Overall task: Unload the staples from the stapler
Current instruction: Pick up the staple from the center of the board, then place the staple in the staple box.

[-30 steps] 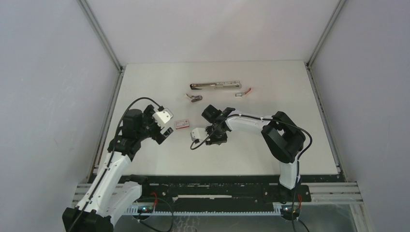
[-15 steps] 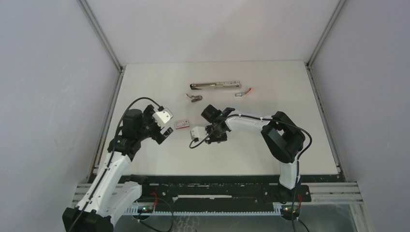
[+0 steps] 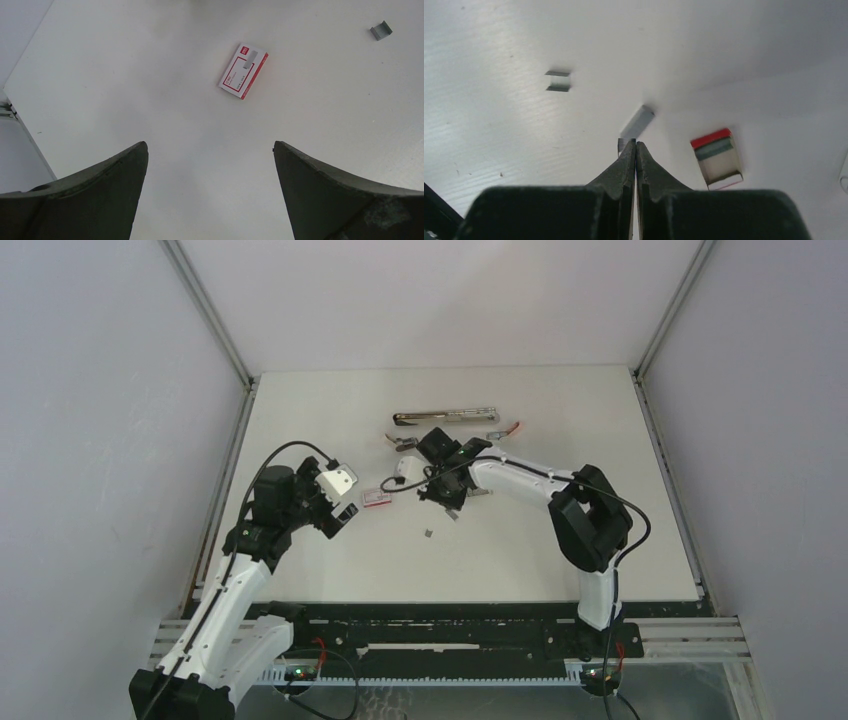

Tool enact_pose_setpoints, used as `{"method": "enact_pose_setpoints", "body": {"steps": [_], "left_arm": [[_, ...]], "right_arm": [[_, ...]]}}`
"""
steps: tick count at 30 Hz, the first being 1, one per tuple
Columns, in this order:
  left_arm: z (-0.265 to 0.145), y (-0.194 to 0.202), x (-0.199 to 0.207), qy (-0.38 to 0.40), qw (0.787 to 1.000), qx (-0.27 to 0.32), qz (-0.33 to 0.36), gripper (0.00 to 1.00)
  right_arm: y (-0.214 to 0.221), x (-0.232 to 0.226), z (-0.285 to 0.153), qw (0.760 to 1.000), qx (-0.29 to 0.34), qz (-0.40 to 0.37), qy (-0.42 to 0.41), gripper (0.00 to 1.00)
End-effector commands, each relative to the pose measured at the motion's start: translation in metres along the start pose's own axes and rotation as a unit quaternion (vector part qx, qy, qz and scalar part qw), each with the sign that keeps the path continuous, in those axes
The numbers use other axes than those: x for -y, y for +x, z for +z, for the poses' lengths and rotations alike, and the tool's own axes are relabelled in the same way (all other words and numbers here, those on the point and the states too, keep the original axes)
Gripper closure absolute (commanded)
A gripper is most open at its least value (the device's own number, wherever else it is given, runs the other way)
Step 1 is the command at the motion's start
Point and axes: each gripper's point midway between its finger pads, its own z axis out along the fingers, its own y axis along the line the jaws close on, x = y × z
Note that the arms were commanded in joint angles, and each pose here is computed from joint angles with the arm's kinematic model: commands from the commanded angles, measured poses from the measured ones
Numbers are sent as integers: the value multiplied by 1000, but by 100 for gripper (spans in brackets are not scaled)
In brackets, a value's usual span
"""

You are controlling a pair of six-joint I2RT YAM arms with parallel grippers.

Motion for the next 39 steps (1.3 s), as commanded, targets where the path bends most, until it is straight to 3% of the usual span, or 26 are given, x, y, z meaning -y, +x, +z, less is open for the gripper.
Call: {"method": "enact_pose_setpoints", "body": {"steps": [1,8,13,22,34,39], "left_arm": [[3,4,3,5,1000,5,-4,0],[3,4,3,1,1000,5,-5,0],[5,5,2,3,1000,0,-6,0],[7,8,3,5,1000,-4,-9,0],[8,8,2,3,1000,-5,-8,0],[8,8,2,2,1000,-4,-8,0]], "right_arm": [[-4,29,-33,988,23,145,48,100],[13,71,-54,952,40,282,111,100],[22,84,-60,927,59,357,96,100],[30,105,-64,897,86,422,98,100],[42,118,-35,834,33,533,138,100],[38,111,-22,830,21,542,129,100]]}}
